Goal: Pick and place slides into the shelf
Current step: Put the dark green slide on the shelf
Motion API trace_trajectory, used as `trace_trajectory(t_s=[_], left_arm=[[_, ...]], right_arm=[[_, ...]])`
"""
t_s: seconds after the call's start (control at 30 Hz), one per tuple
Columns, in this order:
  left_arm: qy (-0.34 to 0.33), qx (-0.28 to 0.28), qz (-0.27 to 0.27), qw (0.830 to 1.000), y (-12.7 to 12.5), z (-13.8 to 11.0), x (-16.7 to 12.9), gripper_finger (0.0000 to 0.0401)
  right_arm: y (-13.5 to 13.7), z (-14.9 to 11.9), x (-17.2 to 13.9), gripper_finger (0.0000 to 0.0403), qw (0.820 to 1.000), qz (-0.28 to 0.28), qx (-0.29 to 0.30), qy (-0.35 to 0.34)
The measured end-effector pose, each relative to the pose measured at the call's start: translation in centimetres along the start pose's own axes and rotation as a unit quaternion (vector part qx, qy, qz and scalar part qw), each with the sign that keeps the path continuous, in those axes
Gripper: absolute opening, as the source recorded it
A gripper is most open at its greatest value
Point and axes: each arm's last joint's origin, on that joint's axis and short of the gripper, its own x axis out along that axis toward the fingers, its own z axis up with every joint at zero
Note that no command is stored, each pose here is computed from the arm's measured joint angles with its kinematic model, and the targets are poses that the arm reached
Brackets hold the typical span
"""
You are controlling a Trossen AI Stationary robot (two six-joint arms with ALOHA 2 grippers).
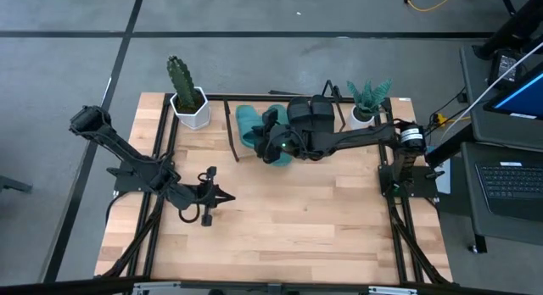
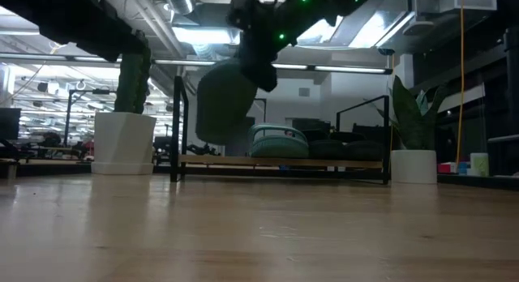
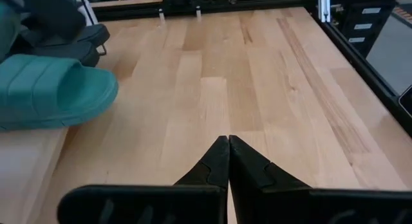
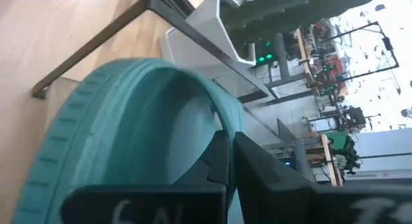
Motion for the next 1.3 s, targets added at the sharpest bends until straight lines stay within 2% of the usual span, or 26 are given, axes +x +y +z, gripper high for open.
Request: trace_trajectory(t_s=[0.4, 0.67, 0.83, 1.3], left_arm=[[-0.004, 0.009, 0.012, 1.0, 0.5, 0.2, 0.3, 0.0], [-0.003, 0.007, 0.02, 1.0, 0.9, 0.3, 0.5, 0.0], [-0.002, 0.006, 0.019, 1.0, 0.9, 0.3, 0.5, 0.0], [-0.005, 0.004, 0.017, 1.0, 0.9, 0.3, 0.5, 0.0]], right_arm=[[1.8, -1.7, 2.9, 0.0011, 0.999, 0.01, -0.008, 0.029], [1.9, -1.6, 2.9, 0.0011, 1.0, 0.022, -0.001, 0.01], [2.2, -1.6, 2.9, 0.0011, 0.999, 0.047, 0.015, -0.002], [1.6, -1.8, 3.2, 0.0011, 0.999, 0.032, 0.041, -0.007]])
